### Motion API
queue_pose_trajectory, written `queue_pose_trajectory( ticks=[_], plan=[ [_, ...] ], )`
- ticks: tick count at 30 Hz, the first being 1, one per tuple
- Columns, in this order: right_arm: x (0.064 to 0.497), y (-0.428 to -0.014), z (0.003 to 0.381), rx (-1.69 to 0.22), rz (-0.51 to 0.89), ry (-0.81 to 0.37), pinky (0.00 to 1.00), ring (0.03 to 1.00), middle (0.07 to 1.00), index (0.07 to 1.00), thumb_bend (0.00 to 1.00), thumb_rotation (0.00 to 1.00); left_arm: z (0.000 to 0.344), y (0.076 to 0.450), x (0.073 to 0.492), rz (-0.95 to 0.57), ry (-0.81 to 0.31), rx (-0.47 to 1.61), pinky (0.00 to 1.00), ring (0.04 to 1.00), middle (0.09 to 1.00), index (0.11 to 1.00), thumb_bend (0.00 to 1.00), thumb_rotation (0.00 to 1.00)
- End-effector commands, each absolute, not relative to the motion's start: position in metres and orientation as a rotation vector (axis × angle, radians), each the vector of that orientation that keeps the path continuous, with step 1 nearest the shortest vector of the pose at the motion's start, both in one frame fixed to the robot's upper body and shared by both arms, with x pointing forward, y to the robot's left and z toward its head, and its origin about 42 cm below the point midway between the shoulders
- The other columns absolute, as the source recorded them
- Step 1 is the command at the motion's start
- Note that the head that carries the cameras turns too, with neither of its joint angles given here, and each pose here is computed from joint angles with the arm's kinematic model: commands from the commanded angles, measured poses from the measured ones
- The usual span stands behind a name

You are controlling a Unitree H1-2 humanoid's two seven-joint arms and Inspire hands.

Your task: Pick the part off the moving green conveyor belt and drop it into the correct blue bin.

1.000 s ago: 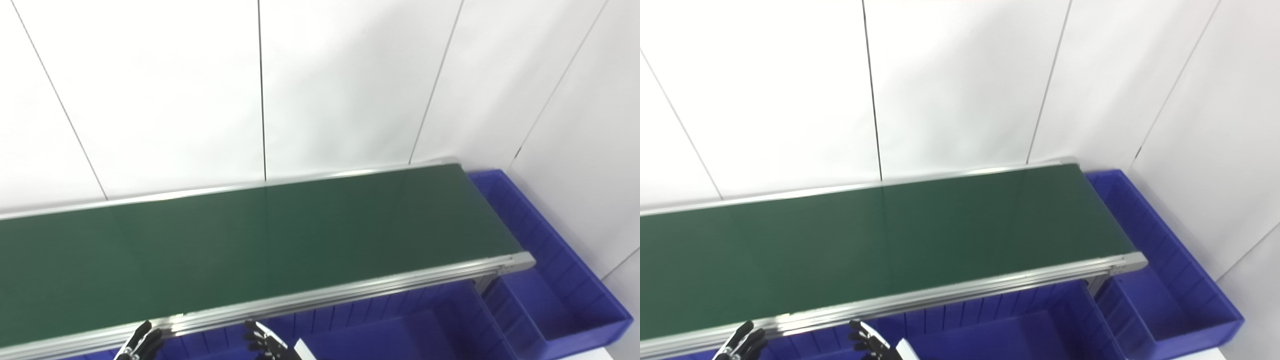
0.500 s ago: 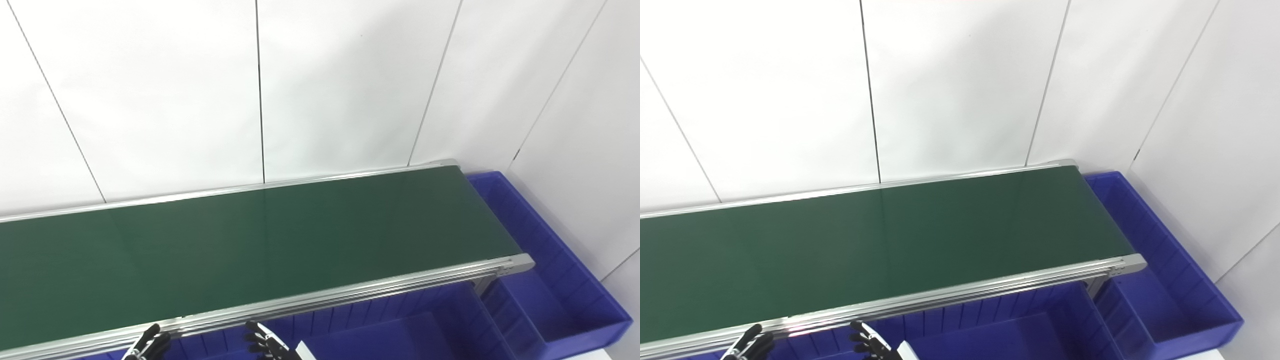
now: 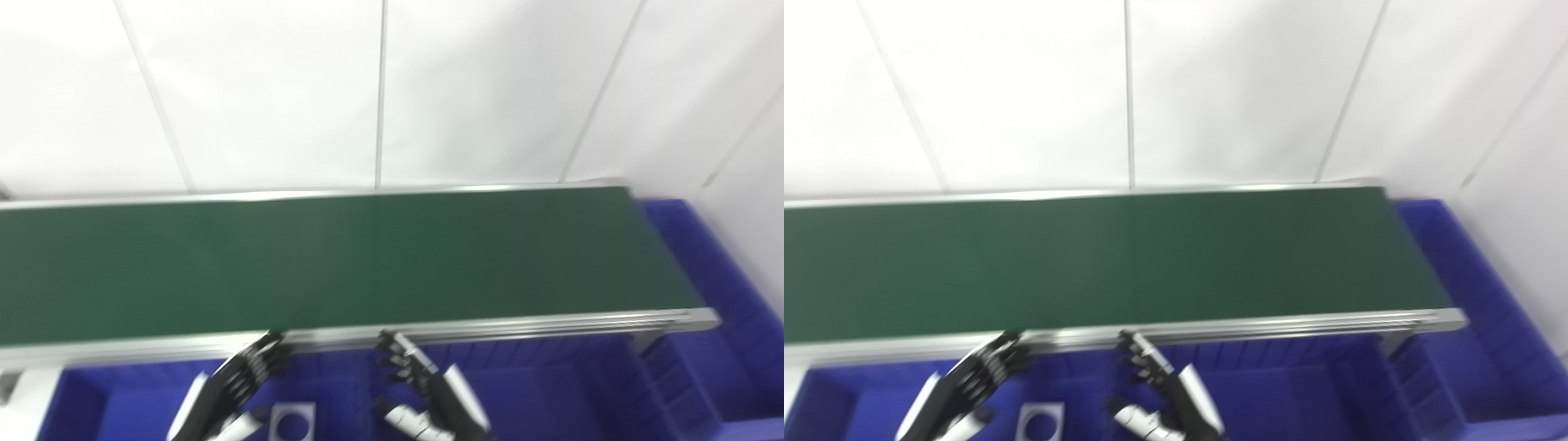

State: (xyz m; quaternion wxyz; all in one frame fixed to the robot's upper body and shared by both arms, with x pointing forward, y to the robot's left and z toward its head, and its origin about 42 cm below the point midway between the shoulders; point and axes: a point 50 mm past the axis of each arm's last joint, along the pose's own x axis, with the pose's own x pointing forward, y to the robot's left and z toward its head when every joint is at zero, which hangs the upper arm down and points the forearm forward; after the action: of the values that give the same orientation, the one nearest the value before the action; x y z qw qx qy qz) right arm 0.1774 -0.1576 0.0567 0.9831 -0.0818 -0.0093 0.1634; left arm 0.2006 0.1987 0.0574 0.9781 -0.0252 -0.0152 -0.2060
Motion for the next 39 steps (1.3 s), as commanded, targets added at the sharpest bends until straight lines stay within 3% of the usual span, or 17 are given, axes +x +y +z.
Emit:
queue_pose_trajectory(
  ticks=[1, 11, 30, 39],
  plan=[
    [0.182, -0.16, 0.069, -0.155, 0.325, -0.051, 0.76, 0.841, 0.889, 0.926, 0.54, 0.63, 0.069, 0.198, 0.203, -0.403, -0.067, -0.03, 0.74, 0.774, 0.802, 0.818, 1.0, 0.61],
    [0.184, -0.171, 0.077, -0.17, 0.328, -0.066, 0.75, 0.833, 0.878, 0.93, 0.52, 0.65, 0.071, 0.188, 0.205, -0.379, -0.078, -0.034, 0.74, 0.771, 0.801, 0.81, 0.95, 0.6],
    [0.185, -0.166, 0.086, -0.167, 0.324, -0.069, 0.74, 0.834, 0.878, 0.928, 0.53, 0.68, 0.08, 0.186, 0.205, -0.382, -0.093, -0.02, 0.72, 0.752, 0.784, 0.804, 0.94, 0.59],
    [0.186, -0.165, 0.09, -0.157, 0.265, -0.098, 0.71, 0.801, 0.843, 0.895, 0.47, 0.69, 0.101, 0.178, 0.202, -0.416, -0.076, 0.008, 0.72, 0.77, 0.8, 0.827, 0.9, 0.55]
  ],
)
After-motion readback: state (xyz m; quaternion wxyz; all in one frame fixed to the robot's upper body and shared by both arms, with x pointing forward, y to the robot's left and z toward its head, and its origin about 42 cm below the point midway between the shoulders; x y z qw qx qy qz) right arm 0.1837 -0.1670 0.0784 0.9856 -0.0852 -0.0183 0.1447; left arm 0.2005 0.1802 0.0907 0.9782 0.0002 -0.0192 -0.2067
